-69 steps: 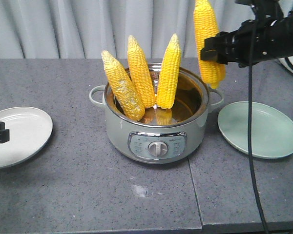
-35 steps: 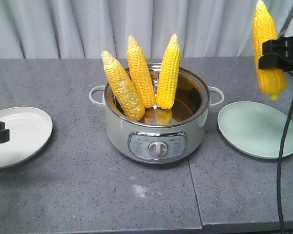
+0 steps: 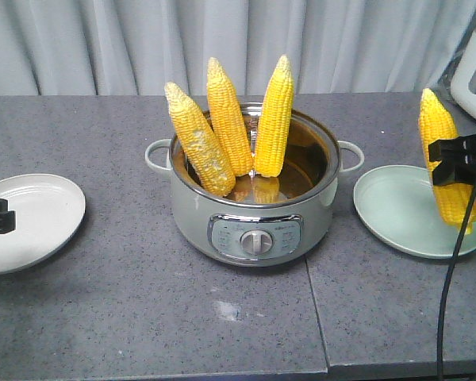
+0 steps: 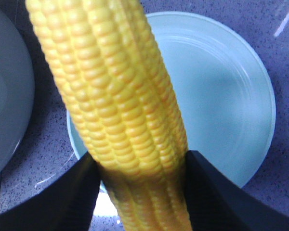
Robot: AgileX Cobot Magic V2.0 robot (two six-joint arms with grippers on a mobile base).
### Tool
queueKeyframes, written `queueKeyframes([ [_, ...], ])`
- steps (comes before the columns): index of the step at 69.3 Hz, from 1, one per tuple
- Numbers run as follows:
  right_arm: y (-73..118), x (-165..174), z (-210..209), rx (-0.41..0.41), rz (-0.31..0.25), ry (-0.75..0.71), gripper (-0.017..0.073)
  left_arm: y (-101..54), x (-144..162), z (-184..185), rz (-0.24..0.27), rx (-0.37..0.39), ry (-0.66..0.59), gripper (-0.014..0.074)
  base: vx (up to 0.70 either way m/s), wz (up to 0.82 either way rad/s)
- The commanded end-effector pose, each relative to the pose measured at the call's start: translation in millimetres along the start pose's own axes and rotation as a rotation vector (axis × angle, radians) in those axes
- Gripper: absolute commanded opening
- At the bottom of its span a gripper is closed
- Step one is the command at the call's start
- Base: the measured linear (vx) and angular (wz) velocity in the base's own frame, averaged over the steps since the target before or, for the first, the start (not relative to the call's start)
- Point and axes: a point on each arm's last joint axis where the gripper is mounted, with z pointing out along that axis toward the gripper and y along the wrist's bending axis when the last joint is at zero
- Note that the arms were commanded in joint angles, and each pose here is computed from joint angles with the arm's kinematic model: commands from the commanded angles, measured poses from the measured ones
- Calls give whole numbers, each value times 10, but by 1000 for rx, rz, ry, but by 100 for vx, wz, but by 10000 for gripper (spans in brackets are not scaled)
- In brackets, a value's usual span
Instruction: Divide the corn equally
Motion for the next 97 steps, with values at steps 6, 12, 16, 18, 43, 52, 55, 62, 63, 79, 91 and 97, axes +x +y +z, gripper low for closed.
queueKeyframes([
  [6, 49, 108, -311, 20, -6, -147, 184, -29, -166, -80, -5, 14, -105, 443, 0, 0],
  [12, 56, 214, -365, 32, -3, -195, 184, -29, -166, -80, -5, 14, -105, 443, 0, 0],
  [16, 61, 284, -396, 39, -4, -217, 184, -29, -166, -80, -5, 14, -105, 443, 0, 0],
  [18, 61, 308, -408, 43, -3, -233, 184, -29, -166, -80, -5, 14, -105, 443, 0, 0],
  [43, 74, 393, -431, 38, 11, -234, 184, -29, -166, -80, -5, 14, -105, 443, 0, 0],
  [52, 73, 389, -432, 39, 11, -238, 184, -29, -166, -80, -5, 14, -105, 443, 0, 0],
  [55, 73, 390, -432, 39, 11, -237, 184, -29, -166, -80, -5, 14, -105, 443, 0, 0],
  [62, 73, 391, -432, 39, 11, -236, 184, -29, -166, -80, -5, 14, -105, 443, 0, 0],
  [63, 73, 391, -432, 39, 11, -236, 184, -29, -166, -80, -5, 14, -105, 443, 0, 0],
  [79, 73, 391, -432, 39, 11, -236, 184, -29, -166, -80, -5, 14, -105, 443, 0, 0],
  [91, 73, 391, -432, 39, 11, -236, 184, -29, -166, -80, -5, 14, -105, 443, 0, 0],
  [97, 73, 391, -432, 39, 11, -236, 184, -29, -166, -80, -5, 14, -105, 443, 0, 0],
])
